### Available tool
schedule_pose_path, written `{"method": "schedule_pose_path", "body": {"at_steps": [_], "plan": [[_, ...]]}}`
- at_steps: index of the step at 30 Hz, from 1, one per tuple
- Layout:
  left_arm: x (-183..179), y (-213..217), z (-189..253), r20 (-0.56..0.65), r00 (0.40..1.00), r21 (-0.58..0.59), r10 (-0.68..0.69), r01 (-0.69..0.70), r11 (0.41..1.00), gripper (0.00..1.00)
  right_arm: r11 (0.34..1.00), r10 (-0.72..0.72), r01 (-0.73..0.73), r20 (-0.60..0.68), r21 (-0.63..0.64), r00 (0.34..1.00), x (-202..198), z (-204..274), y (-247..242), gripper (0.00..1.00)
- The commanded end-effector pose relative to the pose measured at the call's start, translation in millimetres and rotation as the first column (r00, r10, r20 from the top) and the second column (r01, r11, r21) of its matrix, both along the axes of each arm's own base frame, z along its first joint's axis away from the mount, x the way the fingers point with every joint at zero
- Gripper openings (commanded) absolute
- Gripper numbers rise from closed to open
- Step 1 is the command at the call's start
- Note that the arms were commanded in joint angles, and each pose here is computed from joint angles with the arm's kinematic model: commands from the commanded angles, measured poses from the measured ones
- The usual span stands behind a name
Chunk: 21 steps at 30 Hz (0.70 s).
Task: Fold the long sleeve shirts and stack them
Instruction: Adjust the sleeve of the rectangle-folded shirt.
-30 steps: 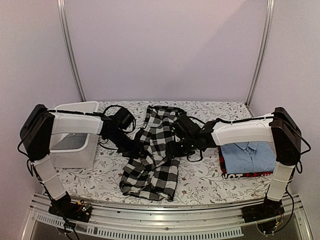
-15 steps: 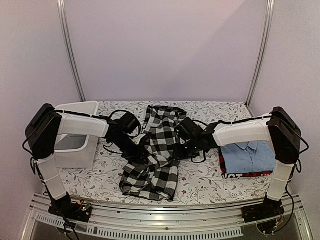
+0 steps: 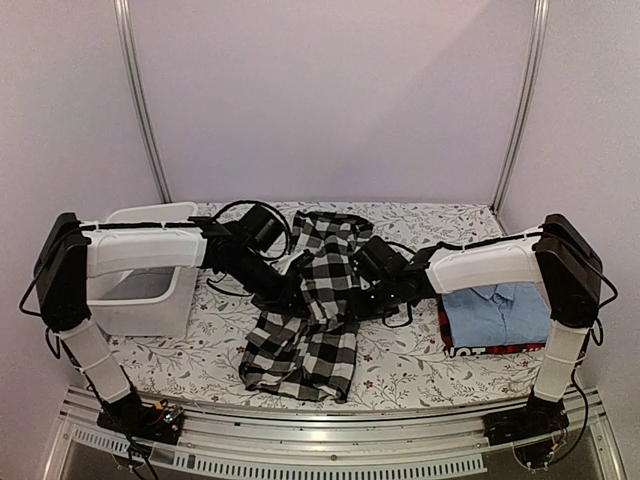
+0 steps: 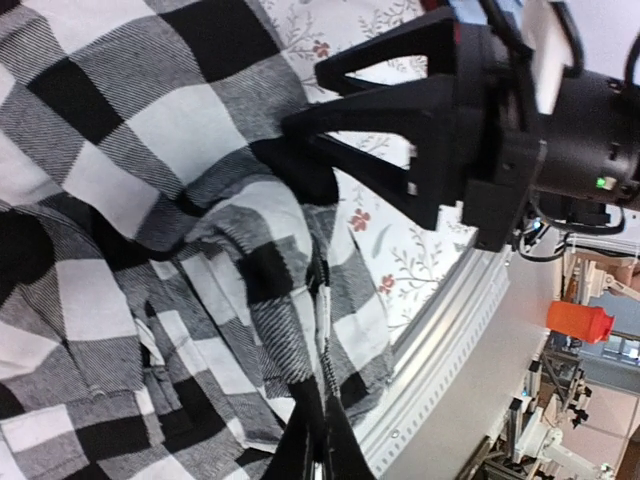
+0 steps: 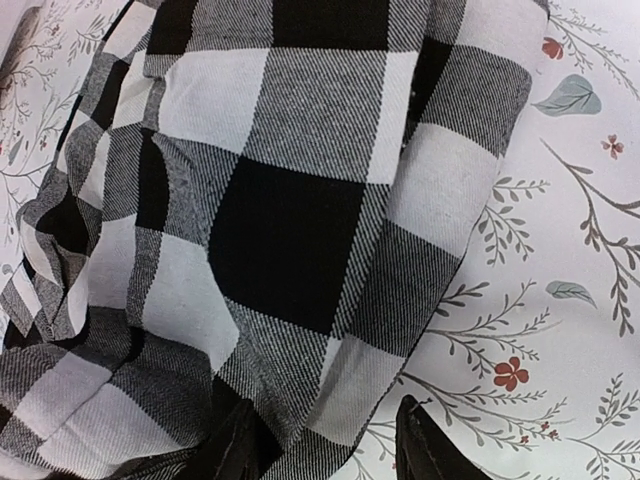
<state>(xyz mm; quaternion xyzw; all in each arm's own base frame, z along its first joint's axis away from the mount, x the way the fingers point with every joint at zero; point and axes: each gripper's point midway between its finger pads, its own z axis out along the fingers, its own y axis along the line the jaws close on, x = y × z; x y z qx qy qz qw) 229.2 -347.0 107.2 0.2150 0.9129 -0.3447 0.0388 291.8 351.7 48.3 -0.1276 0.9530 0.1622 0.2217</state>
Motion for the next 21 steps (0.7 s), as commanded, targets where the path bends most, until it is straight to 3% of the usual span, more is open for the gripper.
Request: {"method": "schedule_pose_path", "body": {"at_steps": [1,4,9,15,21], "plan": [[-36,-10,23,-0.050,0.996,-0.043,-0.079,0.077,0.996,0.08,0.999,0.003,-0.004,0.020,0.031,1.000,4,11,1,0.45],[-57,-14,15,-0.053,0.988,0.002,-0.148,0.149,0.989,0.21,0.999,0.011,-0.012,0.018,0.036,1.000,1,11,0,0.46],[-74,-17,2,-0.081,0.985,0.015,-0.153,0.154,0.988,0.32,0.998,0.022,-0.023,0.015,0.059,1.000,-7,15,-3,0.46],[-44,-9,9,0.046,0.999,0.050,-0.023,0.021,0.999,0.36,0.993,0.055,-0.058,0.031,0.107,0.998,-23,32,6,0.46],[-32,-25,-9,0.034,0.999,0.014,-0.034,0.033,0.999,0.42,0.984,0.091,-0.090,-0.004,0.153,0.996,-38,32,25,0.42]]}}
